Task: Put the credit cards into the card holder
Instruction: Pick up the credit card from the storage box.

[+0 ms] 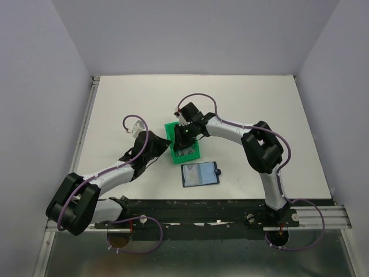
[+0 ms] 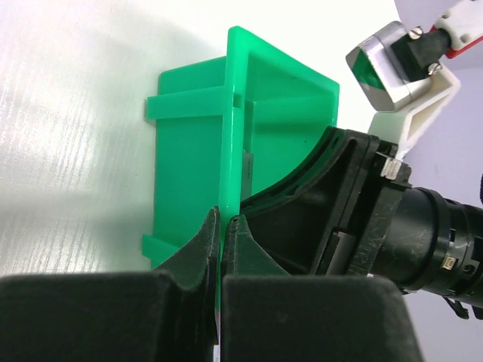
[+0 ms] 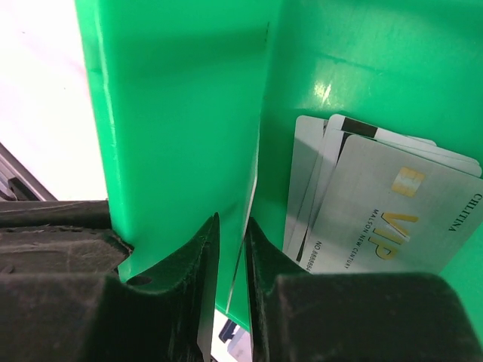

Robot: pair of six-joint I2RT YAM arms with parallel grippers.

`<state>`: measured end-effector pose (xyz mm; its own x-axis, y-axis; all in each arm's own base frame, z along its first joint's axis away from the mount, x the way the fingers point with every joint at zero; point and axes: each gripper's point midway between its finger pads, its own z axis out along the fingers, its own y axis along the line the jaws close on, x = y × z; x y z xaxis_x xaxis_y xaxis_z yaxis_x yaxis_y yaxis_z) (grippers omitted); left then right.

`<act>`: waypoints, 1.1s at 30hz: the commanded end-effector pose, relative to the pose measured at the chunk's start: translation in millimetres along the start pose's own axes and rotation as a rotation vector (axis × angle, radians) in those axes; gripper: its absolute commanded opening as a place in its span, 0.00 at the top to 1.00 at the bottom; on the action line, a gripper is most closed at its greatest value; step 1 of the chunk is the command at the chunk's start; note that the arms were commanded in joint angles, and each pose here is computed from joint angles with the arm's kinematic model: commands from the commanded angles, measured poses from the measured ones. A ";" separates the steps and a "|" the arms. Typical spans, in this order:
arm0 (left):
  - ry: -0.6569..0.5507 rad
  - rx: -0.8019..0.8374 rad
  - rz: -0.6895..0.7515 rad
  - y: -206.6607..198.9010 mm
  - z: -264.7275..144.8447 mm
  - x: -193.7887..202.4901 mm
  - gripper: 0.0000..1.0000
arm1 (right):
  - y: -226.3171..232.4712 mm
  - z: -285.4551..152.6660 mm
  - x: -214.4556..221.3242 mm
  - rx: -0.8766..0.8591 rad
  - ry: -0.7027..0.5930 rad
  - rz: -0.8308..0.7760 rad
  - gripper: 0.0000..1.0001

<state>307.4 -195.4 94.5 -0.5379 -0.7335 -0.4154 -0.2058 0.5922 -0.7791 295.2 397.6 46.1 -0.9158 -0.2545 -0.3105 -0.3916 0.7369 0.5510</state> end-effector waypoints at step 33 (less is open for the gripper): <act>0.053 -0.126 0.112 36.1 -16.5 -16.2 0.80 | 30.5 -147.5 -19.0 -0.338 -0.324 -0.039 1.00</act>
<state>315.1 -166.6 96.5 -0.5327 -0.7203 -0.4442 -0.2269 0.6272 -0.7450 313.1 317.3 153.1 -0.8497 0.0096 -0.5271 -0.3830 0.6758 0.6298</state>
